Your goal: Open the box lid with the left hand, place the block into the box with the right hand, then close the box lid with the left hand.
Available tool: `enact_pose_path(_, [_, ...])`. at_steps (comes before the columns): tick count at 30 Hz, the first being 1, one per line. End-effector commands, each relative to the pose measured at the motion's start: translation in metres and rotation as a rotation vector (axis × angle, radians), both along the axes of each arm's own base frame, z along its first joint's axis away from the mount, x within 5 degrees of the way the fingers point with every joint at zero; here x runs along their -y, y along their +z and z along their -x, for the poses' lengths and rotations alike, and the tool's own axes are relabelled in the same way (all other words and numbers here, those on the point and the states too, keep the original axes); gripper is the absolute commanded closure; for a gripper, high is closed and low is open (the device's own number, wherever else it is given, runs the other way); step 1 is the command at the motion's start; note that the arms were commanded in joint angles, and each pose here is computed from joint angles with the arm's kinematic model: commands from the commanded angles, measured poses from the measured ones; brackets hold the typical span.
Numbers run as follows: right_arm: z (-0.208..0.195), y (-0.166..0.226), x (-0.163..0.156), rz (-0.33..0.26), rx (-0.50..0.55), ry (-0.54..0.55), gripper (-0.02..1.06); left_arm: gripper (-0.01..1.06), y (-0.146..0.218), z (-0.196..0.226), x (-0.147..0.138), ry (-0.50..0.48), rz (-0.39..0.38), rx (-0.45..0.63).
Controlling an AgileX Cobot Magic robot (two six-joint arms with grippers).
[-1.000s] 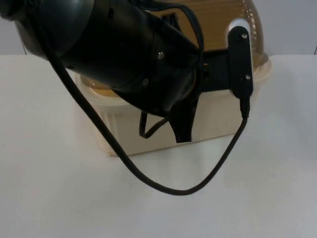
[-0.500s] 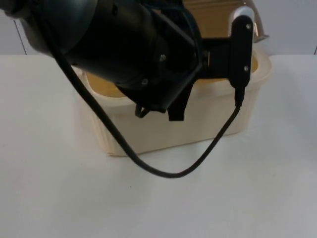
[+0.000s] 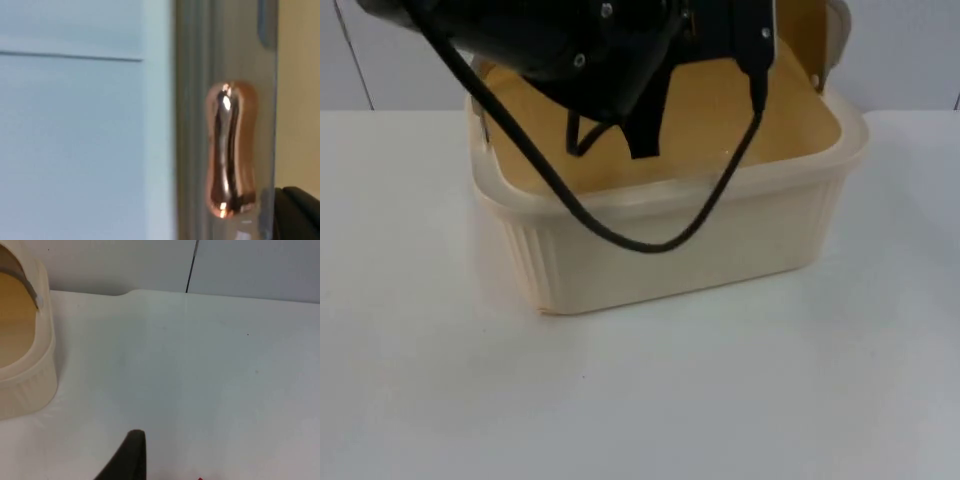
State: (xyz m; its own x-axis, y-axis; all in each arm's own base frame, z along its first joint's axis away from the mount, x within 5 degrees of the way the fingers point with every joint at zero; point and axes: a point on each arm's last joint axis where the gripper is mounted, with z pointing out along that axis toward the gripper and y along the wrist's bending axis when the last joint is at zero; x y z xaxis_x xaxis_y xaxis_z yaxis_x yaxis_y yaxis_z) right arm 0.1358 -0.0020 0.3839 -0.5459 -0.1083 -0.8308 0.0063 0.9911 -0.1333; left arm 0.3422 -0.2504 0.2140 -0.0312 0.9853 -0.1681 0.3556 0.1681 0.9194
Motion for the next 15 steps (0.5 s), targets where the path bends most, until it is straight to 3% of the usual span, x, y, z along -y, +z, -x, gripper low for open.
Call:
enact_pose_path(1, [0.001, 0.003, 0.001, 0.005, 0.018, -0.006, -0.01, 1.05, 0.008, -0.005, -0.004, 0.023, 0.012, 0.026])
enact_pose_path(15, [0.001, 0.003, 0.001, 0.005, 0.018, -0.006, -0.01, 1.05, 0.021, -0.013, -0.007, 0.051, 0.036, 0.063])
